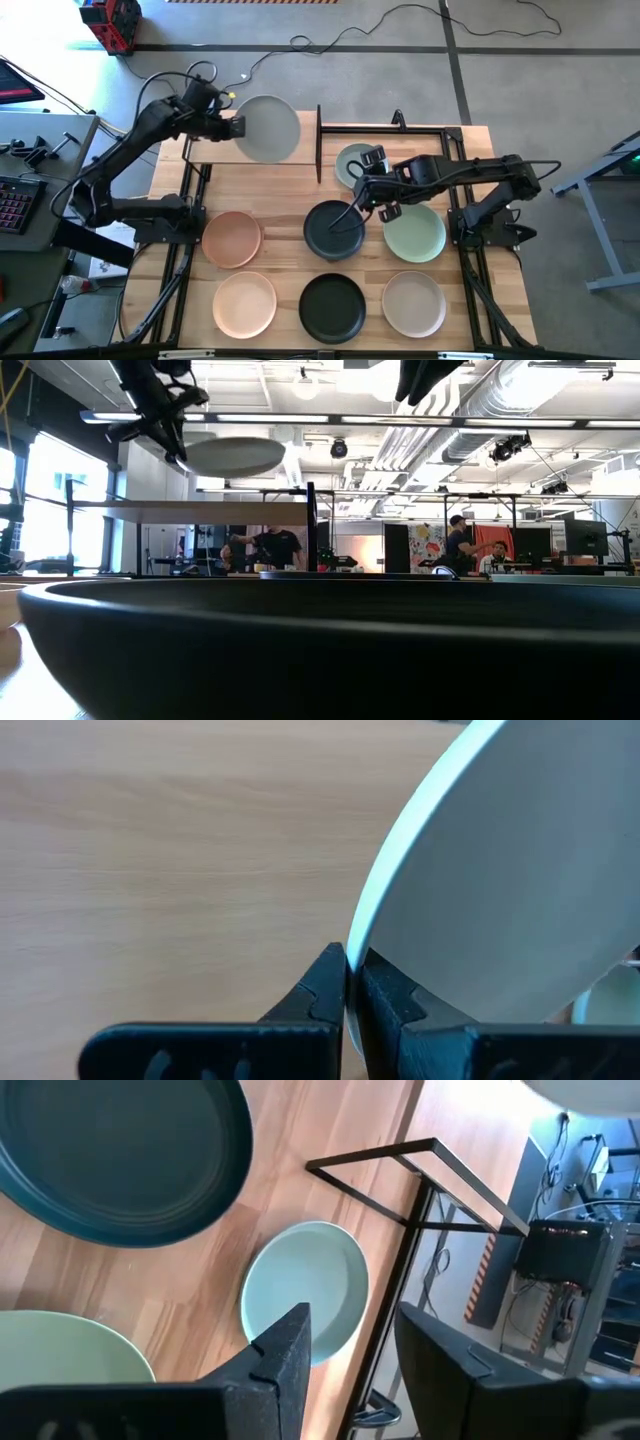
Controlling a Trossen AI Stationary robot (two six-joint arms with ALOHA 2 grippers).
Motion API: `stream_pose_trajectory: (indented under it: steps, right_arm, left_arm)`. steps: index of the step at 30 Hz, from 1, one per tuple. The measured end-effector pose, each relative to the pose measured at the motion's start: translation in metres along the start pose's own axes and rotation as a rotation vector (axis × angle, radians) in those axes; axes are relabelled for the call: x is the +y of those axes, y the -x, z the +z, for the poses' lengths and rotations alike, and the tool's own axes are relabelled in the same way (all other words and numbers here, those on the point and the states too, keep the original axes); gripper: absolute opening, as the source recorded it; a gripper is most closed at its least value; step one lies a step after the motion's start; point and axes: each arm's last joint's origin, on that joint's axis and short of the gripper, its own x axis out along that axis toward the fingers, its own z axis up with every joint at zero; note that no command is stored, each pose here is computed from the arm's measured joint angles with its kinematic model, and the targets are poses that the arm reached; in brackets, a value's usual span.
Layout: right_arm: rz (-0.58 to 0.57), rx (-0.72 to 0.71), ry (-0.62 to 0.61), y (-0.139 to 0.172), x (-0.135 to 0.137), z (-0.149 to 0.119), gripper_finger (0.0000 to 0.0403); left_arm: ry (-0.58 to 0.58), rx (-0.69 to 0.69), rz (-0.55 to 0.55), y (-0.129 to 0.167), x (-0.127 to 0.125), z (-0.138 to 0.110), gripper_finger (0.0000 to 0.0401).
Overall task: Place and stack plates onto a shelf
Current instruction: Put the white plate on the shelf
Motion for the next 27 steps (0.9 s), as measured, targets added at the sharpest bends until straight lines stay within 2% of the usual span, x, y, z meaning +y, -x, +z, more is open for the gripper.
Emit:
stream_pose_trajectory:
  steps: [8,16,27]
  right_arm:
    - [0.004,-0.002,-0.024,0.0,0.0,0.0,0.0129]
    - [0.015,-0.006,-0.062,0.0,0.0,0.0,0.0129]
    - [0.016,-0.006,-0.068,0.0,0.0,0.0,0.0129]
  left_arm:
    - [0.016,-0.018,-0.03,-0.032,-0.011,0.019,0.0003]
    - [0.008,0.034,0.0,-0.059,-0.014,0.026,0.0003]
    - [0.017,0.052,0.022,-0.07,-0.009,0.031,0.0003]
